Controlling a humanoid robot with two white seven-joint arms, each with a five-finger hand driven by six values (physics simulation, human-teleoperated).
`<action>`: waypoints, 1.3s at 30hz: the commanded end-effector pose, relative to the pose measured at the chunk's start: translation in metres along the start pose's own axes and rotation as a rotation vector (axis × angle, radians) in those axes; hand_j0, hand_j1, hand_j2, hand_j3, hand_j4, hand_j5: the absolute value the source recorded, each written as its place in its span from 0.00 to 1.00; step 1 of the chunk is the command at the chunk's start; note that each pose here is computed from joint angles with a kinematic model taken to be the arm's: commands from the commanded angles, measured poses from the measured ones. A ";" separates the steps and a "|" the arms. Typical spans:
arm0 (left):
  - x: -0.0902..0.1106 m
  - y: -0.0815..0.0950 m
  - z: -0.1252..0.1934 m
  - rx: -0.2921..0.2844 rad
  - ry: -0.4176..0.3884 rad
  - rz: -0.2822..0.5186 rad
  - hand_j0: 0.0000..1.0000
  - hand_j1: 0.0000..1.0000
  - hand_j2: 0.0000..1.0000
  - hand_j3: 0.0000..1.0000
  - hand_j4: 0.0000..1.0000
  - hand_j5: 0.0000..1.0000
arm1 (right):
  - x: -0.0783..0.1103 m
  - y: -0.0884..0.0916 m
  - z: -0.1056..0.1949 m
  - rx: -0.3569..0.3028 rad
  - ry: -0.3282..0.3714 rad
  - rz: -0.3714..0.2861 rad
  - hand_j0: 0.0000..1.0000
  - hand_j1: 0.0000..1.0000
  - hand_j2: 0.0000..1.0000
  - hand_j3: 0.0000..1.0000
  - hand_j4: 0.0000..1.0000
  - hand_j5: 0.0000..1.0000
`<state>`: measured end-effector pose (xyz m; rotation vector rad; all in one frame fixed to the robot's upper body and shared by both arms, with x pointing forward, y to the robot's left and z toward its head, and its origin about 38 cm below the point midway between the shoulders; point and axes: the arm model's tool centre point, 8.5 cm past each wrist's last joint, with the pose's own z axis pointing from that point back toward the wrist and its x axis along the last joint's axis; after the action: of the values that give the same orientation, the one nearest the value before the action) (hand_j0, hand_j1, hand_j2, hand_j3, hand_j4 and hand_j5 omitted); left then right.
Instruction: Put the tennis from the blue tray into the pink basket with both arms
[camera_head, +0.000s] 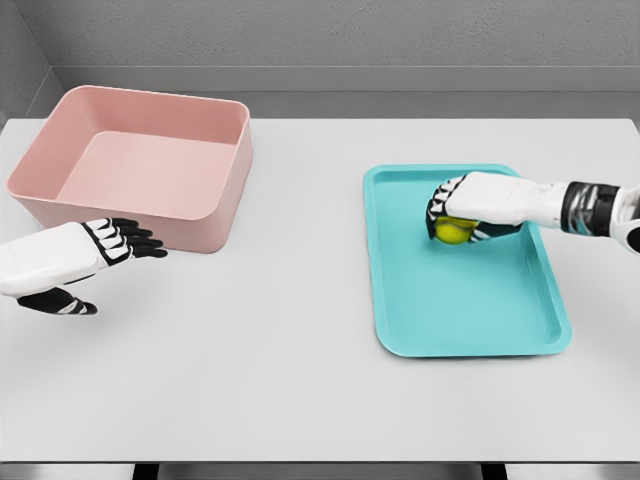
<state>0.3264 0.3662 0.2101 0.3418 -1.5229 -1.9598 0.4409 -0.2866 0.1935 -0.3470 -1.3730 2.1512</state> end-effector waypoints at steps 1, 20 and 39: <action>-0.001 0.002 0.001 0.005 0.002 0.002 1.00 1.00 1.00 1.00 1.00 1.00 | 0.007 -0.010 0.005 -0.017 -0.013 0.029 0.48 0.48 0.48 0.48 0.48 0.48; 0.001 0.006 0.002 0.008 -0.003 -0.004 1.00 1.00 1.00 1.00 1.00 1.00 | 0.093 -0.049 -0.011 -0.071 -0.209 0.272 0.47 0.47 0.47 0.47 0.47 0.47; 0.002 0.007 0.001 0.010 -0.006 -0.004 1.00 1.00 1.00 1.00 1.00 1.00 | 0.167 -0.059 -0.085 -0.081 -0.406 0.374 0.46 0.46 0.46 0.46 0.46 0.46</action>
<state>0.3260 0.3647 0.2162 0.3455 -1.5348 -1.9647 0.3711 -0.1181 0.2274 -0.2568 -1.7210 2.5733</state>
